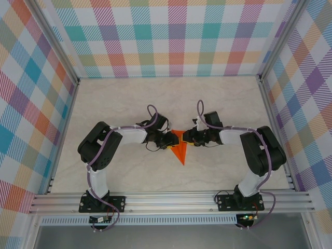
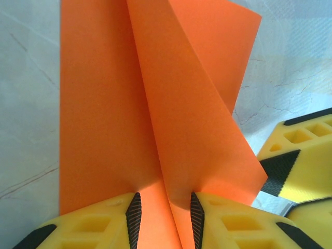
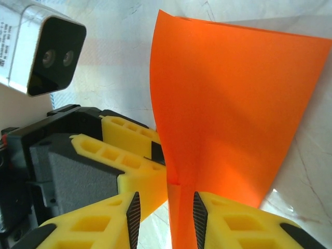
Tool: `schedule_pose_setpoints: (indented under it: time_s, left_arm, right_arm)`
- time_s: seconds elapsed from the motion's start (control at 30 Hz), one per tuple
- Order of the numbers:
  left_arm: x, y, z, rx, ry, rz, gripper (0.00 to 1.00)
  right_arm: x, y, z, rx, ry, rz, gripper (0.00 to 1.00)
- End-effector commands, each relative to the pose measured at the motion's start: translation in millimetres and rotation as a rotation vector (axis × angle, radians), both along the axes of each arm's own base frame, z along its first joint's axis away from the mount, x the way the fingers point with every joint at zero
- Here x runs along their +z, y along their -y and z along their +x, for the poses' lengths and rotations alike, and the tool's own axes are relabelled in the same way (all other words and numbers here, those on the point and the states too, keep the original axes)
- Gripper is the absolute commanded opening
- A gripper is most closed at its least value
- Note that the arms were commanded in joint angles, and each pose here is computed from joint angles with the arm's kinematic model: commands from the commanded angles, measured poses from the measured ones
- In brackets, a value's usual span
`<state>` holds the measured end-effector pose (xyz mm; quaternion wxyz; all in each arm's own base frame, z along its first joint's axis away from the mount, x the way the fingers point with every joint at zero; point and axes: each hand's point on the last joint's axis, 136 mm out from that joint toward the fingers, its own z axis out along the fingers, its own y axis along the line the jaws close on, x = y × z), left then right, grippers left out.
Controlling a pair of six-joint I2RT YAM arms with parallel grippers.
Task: Fold a paper plane with a square sheet of paper (fold left side to right side)
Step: Fourth fold the wing at the center of the table.
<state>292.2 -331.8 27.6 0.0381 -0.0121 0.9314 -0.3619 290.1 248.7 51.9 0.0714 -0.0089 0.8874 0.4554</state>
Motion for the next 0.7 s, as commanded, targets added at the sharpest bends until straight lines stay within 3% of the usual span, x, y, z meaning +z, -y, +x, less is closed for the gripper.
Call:
schedule_pose_setpoints:
  time_s: [0.0, 0.3, 0.67]
  left_arm:
    - [-9, -2, -4, -0.004, -0.009, 0.041, 0.34]
    - [-8, -2, -4, -0.005, -0.008, 0.046, 0.34]
    - [-6, -3, -5, -0.007, -0.008, 0.046, 0.34]
  right_arm:
    - [2, -9, 4, 0.026, 0.004, 0.021, 0.31]
    - [-11, -1, 5, 0.025, -0.001, -0.061, 0.05]
    - [-26, 14, 9, 0.012, -0.021, -0.152, 0.02]
